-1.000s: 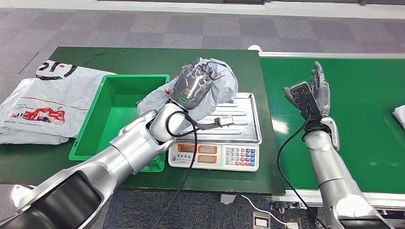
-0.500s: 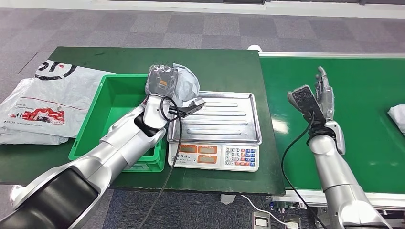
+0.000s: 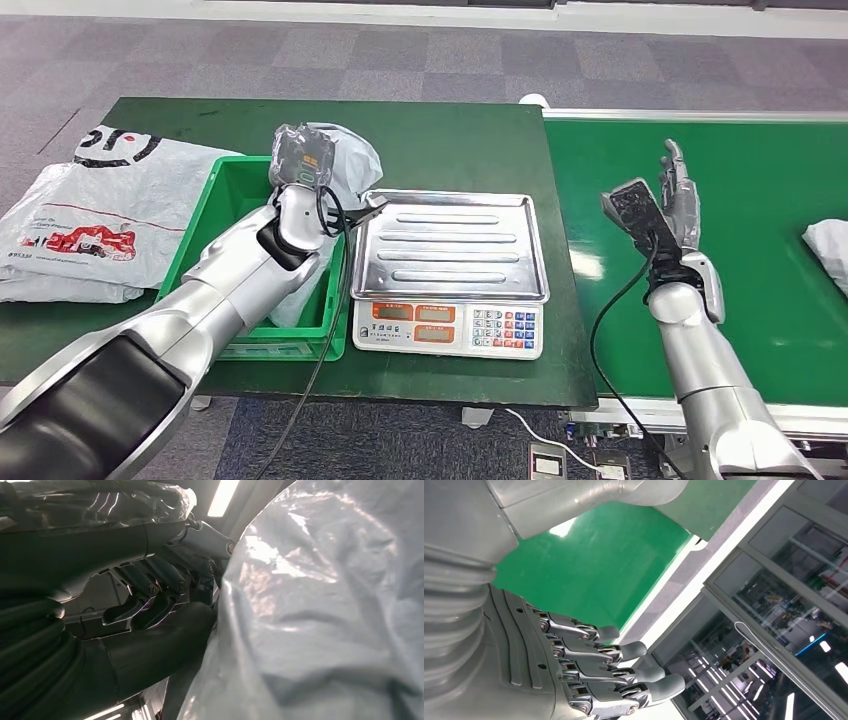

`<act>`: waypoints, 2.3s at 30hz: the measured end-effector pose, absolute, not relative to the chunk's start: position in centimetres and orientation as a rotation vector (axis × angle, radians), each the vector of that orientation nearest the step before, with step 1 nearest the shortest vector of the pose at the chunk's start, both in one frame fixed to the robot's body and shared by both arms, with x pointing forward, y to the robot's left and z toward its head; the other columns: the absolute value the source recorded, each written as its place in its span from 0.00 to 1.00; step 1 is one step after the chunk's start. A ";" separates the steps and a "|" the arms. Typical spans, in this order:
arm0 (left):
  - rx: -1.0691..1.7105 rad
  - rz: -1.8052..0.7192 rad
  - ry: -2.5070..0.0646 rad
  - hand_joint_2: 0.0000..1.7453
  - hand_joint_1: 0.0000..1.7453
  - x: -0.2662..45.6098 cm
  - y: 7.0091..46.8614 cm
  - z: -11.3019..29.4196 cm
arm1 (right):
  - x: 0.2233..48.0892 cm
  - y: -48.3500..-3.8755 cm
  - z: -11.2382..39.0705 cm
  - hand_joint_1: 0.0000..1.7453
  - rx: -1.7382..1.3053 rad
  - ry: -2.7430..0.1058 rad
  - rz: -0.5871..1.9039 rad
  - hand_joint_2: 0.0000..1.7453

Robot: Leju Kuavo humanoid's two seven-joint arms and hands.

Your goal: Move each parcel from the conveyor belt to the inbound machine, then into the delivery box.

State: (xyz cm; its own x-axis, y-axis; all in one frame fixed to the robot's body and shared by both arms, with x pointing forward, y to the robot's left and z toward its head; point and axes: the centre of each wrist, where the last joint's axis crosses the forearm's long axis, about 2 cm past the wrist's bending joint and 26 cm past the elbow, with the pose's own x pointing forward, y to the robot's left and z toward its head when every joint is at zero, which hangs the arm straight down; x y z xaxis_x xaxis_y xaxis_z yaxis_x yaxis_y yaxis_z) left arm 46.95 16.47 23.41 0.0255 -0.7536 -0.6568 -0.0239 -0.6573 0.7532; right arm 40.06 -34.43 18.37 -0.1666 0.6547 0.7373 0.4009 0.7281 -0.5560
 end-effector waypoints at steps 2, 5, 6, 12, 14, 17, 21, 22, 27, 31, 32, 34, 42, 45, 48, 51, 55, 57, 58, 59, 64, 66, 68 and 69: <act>1.752 -1.688 -0.787 1.00 1.00 47.0 16.6 23.4 | 40.1 -34.4 18.4 0.00 -0.830 -1.792 0.278 1.00; 1.761 -1.685 -0.778 1.00 1.00 47.0 16.7 23.5 | 40.1 -34.4 18.4 0.00 -0.830 -1.793 0.279 1.00; 1.769 -1.683 -0.773 1.00 1.00 47.1 16.7 23.5 | 40.1 -34.4 18.4 0.00 -0.830 -1.793 0.279 1.00; 1.813 -1.672 -0.736 1.00 1.00 47.5 17.3 24.2 | 40.2 -34.3 18.3 0.00 -0.830 -1.789 0.289 1.00; 1.822 -1.670 -0.711 1.00 1.00 47.7 17.7 24.4 | 40.3 -34.3 18.4 0.00 -0.828 -1.789 0.294 1.00; 1.833 -1.661 -0.637 1.00 0.42 48.1 18.6 24.8 | 40.7 -34.2 18.5 0.00 -0.819 -1.781 0.309 1.00; 1.838 -1.649 -0.523 1.00 0.00 48.7 20.2 25.8 | 41.2 -33.7 18.5 0.00 -0.810 -1.758 0.348 1.00; 1.839 -1.647 -0.504 1.00 0.00 48.8 20.5 25.9 | 41.3 -33.6 18.4 0.00 -0.808 -1.753 0.356 1.00; 1.834 -1.645 -0.456 1.00 0.00 49.0 21.5 25.9 | 41.3 -33.5 18.0 0.00 -0.803 -1.738 0.378 1.00; 1.816 -1.644 -0.399 1.00 0.00 49.0 21.8 25.8 | 41.3 -33.3 17.9 0.00 -0.793 -1.720 0.394 1.00; 1.817 -1.641 -0.394 1.00 0.00 49.0 21.9 25.7 | 41.4 -33.3 17.9 0.00 -0.792 -1.714 0.397 1.00; 1.830 -1.628 -0.411 1.00 0.00 49.0 22.1 25.7 | 41.4 -33.2 17.8 0.00 -0.796 -1.699 0.406 1.00; 1.475 -1.384 -1.210 1.00 0.00 48.8 20.0 26.8 | 41.0 -33.5 17.4 0.00 -0.899 -1.629 0.455 1.00; 1.239 -1.250 -1.469 1.00 0.00 48.3 18.5 26.4 | 41.0 -33.6 17.3 0.00 -0.950 -1.616 0.472 1.00; 1.135 -1.167 -1.536 1.00 0.00 47.8 17.5 25.8 | 41.0 -33.6 17.1 0.00 -0.965 -1.607 0.481 1.00; 1.093 -1.131 -1.548 1.00 0.00 47.6 17.1 25.6 | 41.0 -33.7 17.0 0.00 -0.970 -1.601 0.488 1.00; 0.896 -1.053 -1.631 1.00 0.00 47.2 16.5 24.9 | 40.9 -33.8 16.8 0.00 -1.017 -1.583 0.498 1.00; 0.655 -0.963 -1.721 1.00 0.00 46.5 15.4 23.8 | 40.8 -34.1 16.6 0.00 -1.080 -1.563 0.508 1.00; 0.538 -0.915 -1.754 1.00 0.00 46.0 14.7 23.1 | 40.7 -34.2 16.5 0.00 -1.109 -1.553 0.513 1.00; 0.429 -0.862 -1.778 1.00 0.00 45.5 14.0 22.3 | 40.6 -34.5 16.2 0.00 -1.137 -1.540 0.519 1.00; 0.020 -0.518 -1.778 1.00 0.00 42.9 11.0 19.2 | 39.2 -35.7 13.7 0.00 -1.285 -1.461 0.574 1.00; -0.150 -0.338 -1.732 1.00 0.00 42.0 10.1 18.2 | 38.7 -36.1 12.7 0.00 -1.336 -1.422 0.592 1.00; -0.311 -0.180 -1.694 1.00 0.00 41.1 9.2 17.4 | 38.1 -36.6 11.6 0.00 -1.365 -1.380 0.605 1.00; -0.374 -0.118 -1.683 1.00 0.00 40.6 8.9 17.0 | 37.7 -36.8 11.0 0.00 -1.374 -1.358 0.613 1.00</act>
